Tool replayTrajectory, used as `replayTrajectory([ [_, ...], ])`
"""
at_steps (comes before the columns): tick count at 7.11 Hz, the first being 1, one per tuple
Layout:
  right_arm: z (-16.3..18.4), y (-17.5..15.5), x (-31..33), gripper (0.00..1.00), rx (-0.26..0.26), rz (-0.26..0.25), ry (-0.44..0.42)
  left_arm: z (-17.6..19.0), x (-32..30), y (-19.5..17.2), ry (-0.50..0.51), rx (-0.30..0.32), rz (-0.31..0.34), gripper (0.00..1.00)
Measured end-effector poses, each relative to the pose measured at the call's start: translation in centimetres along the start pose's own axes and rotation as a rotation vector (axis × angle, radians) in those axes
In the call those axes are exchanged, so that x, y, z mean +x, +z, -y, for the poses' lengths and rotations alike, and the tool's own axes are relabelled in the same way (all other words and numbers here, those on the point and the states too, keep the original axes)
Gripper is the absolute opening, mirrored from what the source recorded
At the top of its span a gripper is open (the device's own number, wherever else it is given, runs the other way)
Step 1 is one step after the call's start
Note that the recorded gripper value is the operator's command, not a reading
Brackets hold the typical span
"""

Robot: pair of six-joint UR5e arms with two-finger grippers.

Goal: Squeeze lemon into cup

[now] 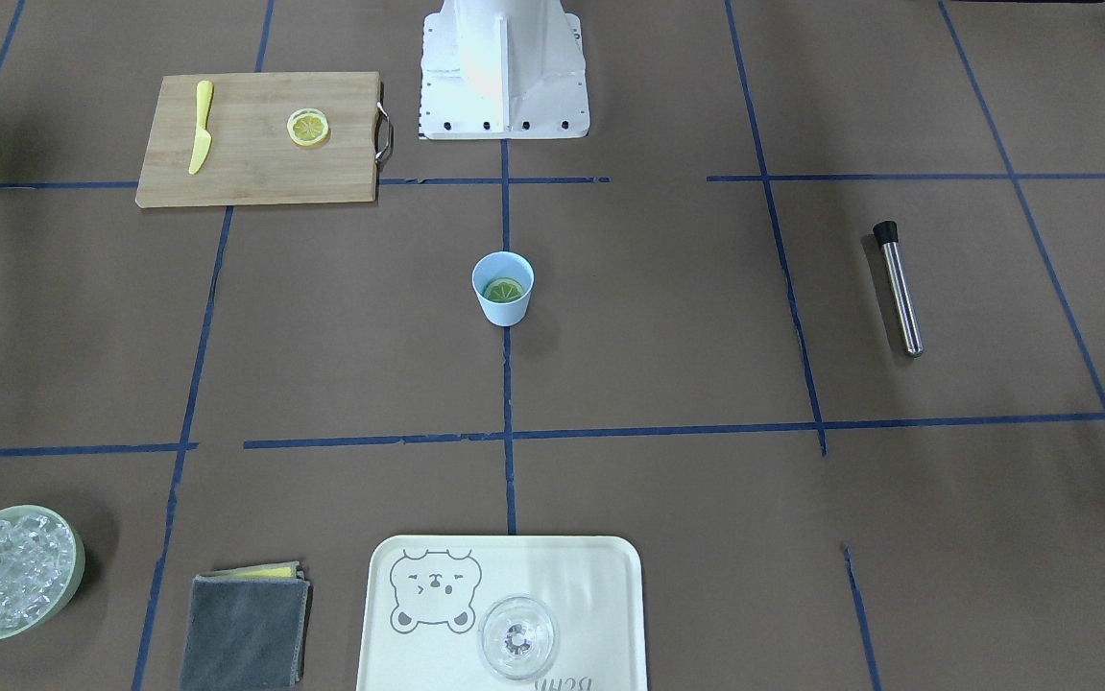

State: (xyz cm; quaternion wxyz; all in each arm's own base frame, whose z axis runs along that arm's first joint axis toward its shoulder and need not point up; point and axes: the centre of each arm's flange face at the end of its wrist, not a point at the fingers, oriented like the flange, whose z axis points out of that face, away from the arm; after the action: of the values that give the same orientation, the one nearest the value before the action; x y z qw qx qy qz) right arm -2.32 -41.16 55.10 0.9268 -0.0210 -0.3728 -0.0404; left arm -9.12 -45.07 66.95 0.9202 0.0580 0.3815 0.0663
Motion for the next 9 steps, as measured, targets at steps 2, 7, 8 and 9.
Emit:
replayTrajectory([
  [2,0.0,0.0,0.0,1.0,0.0,0.0,0.0,-0.6,0.1,0.1,-0.003,-0.002,-0.003,1.0],
  [7,0.1,1.8,4.3,1.0,-0.026,0.014,-0.021,-0.1,0.4,-0.1,-0.011,-0.019,-0.005,1.0],
  [8,-0.1,2.1,6.3,1.0,-0.029,0.027,-0.029,-0.2,0.3,-0.1,-0.019,-0.026,-0.008,1.0],
  [9,-0.4,2.4,8.0,1.0,-0.028,0.044,-0.035,-0.3,0.3,0.0,-0.025,-0.032,-0.011,1.0],
])
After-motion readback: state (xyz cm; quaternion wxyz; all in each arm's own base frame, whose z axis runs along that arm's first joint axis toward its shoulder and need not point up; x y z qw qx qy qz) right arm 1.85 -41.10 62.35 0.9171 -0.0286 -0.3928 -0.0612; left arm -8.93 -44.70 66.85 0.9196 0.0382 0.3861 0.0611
